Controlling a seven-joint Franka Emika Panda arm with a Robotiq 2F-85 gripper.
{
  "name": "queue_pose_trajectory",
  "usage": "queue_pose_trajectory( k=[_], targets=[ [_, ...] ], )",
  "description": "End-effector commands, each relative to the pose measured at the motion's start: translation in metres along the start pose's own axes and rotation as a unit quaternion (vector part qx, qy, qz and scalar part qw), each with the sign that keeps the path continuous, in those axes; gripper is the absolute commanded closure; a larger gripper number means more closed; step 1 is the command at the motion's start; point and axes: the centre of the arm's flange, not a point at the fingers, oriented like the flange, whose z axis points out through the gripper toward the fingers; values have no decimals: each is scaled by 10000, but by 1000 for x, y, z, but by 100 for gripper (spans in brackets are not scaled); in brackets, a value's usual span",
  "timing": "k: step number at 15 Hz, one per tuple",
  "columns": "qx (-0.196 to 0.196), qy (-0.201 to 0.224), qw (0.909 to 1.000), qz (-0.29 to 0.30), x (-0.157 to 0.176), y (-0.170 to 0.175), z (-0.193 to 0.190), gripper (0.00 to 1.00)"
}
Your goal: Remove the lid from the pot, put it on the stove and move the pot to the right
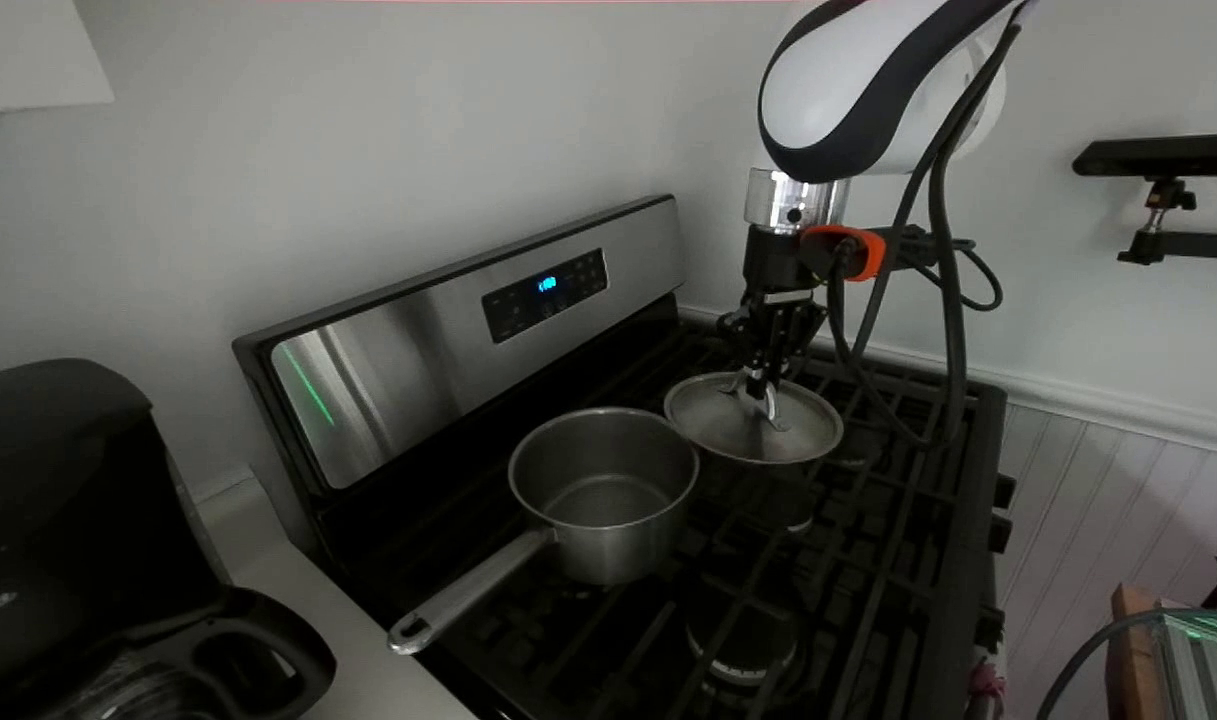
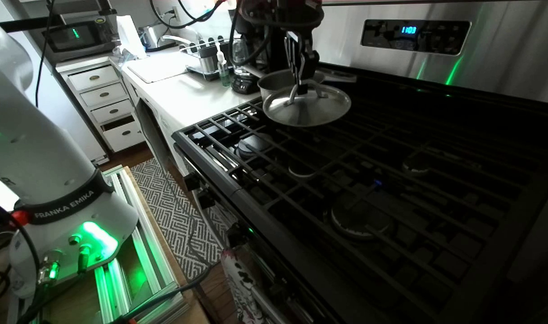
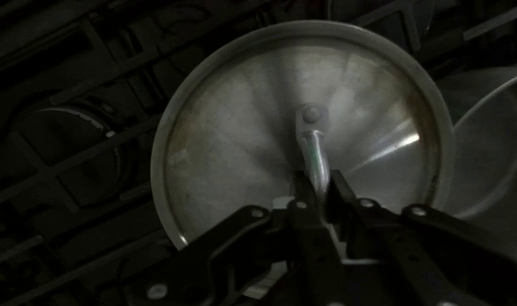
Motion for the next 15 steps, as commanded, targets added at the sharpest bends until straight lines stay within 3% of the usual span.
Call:
queue_pose_trajectory(
  k=[1,6,15],
  targets=[
    [67,-86,9993,355,-3,36,10,96],
    [27,-221,9982,566,-9,58,31,96],
    [-14,-120,9982,590,-26,46,82,96]
  ],
)
